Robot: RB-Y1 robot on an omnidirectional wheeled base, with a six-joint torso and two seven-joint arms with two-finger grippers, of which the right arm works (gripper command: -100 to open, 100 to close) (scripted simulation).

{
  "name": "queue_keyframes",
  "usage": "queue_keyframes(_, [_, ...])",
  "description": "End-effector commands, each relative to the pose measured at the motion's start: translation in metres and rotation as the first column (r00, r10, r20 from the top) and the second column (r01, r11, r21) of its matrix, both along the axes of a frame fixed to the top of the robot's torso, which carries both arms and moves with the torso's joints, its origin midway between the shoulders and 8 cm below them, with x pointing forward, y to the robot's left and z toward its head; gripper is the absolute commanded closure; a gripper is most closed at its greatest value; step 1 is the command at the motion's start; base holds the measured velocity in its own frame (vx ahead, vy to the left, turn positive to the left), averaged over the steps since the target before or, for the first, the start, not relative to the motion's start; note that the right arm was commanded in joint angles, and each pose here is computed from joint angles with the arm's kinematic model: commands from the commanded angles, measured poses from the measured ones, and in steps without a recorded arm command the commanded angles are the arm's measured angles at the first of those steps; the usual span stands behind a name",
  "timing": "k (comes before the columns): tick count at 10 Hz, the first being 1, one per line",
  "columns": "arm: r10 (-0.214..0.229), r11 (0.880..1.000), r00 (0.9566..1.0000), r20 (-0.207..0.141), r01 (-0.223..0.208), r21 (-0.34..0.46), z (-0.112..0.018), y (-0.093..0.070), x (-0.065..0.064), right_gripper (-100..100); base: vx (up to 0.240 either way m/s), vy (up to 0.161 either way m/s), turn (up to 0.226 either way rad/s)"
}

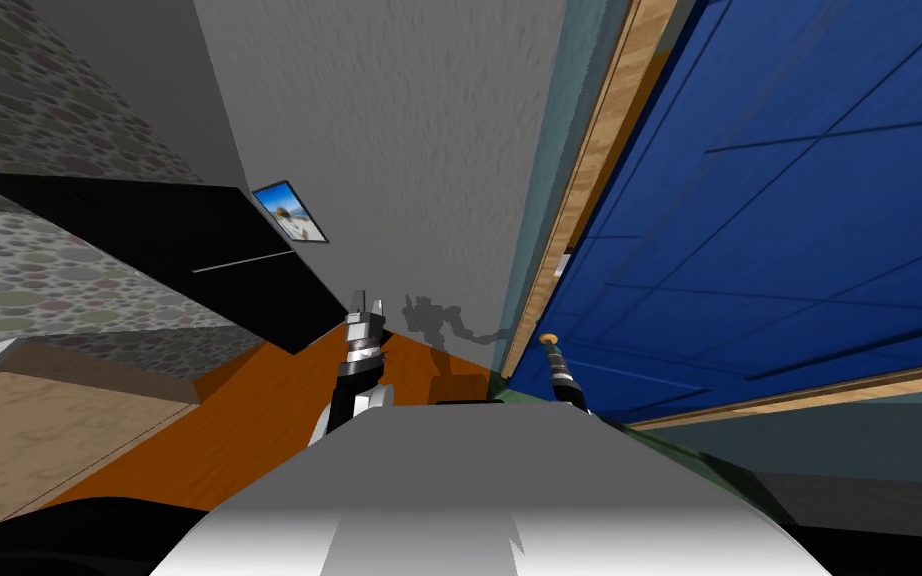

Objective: Pull the door open

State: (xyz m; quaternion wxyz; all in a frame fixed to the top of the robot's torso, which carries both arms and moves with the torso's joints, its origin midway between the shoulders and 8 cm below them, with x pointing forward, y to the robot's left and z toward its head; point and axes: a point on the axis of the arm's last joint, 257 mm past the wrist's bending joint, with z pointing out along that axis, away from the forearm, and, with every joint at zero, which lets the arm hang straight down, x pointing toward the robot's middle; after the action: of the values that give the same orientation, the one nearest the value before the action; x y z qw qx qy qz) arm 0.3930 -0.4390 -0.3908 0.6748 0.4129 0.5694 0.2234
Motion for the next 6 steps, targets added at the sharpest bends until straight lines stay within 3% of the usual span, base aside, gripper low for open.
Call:
queue_keyframes(1, [-0.004, 0.998, 0.9998, 0.019, 0.003, 0.059, -0.0007, 0.0015, -0.0003, 100, -0.042, -0.013, 0.096])
queue_keyframes(5, [-0.023, 0.989, 0.9985, 0.049, 0.016, 0.149, -0.0005, -0.0042, -0.0029, 100, -0.048, -0.012, 0.078])
queue_keyframes(6, [-0.034, 0.982, 0.9975, 0.062, 0.021, 0.19, -0.0004, -0.0072, -0.0043, 100, -0.038, -0.007, 0.089])
